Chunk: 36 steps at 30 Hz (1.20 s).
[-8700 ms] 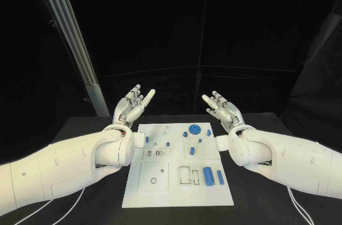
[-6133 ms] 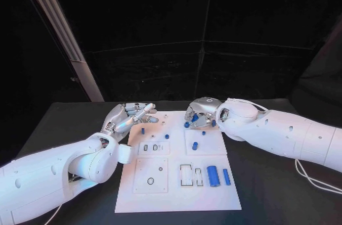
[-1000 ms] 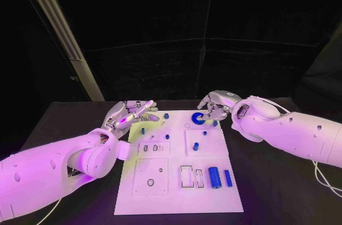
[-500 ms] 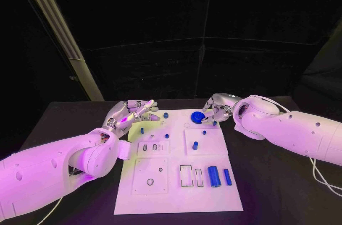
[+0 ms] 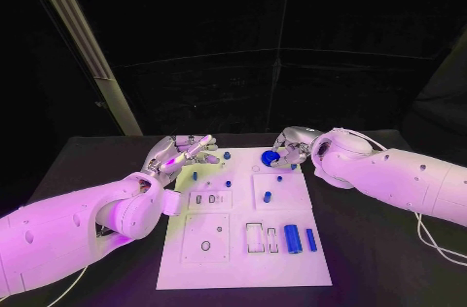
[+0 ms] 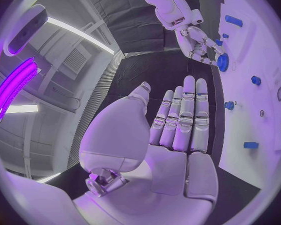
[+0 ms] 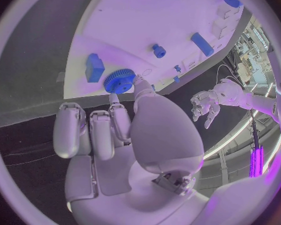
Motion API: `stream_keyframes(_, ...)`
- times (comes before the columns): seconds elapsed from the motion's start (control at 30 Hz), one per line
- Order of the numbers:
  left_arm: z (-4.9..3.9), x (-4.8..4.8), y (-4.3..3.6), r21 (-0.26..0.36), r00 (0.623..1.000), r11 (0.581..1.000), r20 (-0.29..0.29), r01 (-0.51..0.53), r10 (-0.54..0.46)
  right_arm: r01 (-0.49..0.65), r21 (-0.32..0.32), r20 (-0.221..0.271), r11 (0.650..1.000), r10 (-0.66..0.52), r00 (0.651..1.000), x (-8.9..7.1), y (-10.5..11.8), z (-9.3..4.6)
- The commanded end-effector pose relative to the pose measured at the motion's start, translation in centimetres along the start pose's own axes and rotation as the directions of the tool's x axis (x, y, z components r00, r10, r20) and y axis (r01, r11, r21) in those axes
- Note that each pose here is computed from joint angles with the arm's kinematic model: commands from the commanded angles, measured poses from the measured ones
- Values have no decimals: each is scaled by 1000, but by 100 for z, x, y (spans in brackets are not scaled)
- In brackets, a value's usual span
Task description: Assemble the parts on the task board
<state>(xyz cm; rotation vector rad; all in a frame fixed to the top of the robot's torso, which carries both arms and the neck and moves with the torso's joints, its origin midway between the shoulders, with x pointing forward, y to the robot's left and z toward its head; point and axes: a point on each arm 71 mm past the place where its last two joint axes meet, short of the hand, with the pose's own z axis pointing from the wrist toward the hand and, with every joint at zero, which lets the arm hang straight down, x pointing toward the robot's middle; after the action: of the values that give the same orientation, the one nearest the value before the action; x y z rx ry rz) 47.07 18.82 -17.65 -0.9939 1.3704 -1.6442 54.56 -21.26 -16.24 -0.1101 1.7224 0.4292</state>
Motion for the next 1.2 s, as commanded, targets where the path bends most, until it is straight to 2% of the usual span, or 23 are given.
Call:
stream_keyframes(0.03, 5, 14, -5, -1, 1000, 1000, -16, 7, -7, 27, -5, 19, 1000, -27, 999, -24, 19, 9)
stream_keyframes(0.3, 11, 16, 0, -3, 1000, 1000, -17, 8, -8, 48, 2, 16, 999, -49, 999, -16, 37, 34)
stream_keyframes(0.87, 18, 29, 10, -10, 1000, 1000, -24, 11, -11, 88, 15, -22, 996, -88, 996, 25, 75, 105)
stream_keyframes(1.2, 12, 26, 10, -13, 1000, 1000, -26, 12, -13, 124, -5, -3, 992, -124, 992, 19, 124, 113)
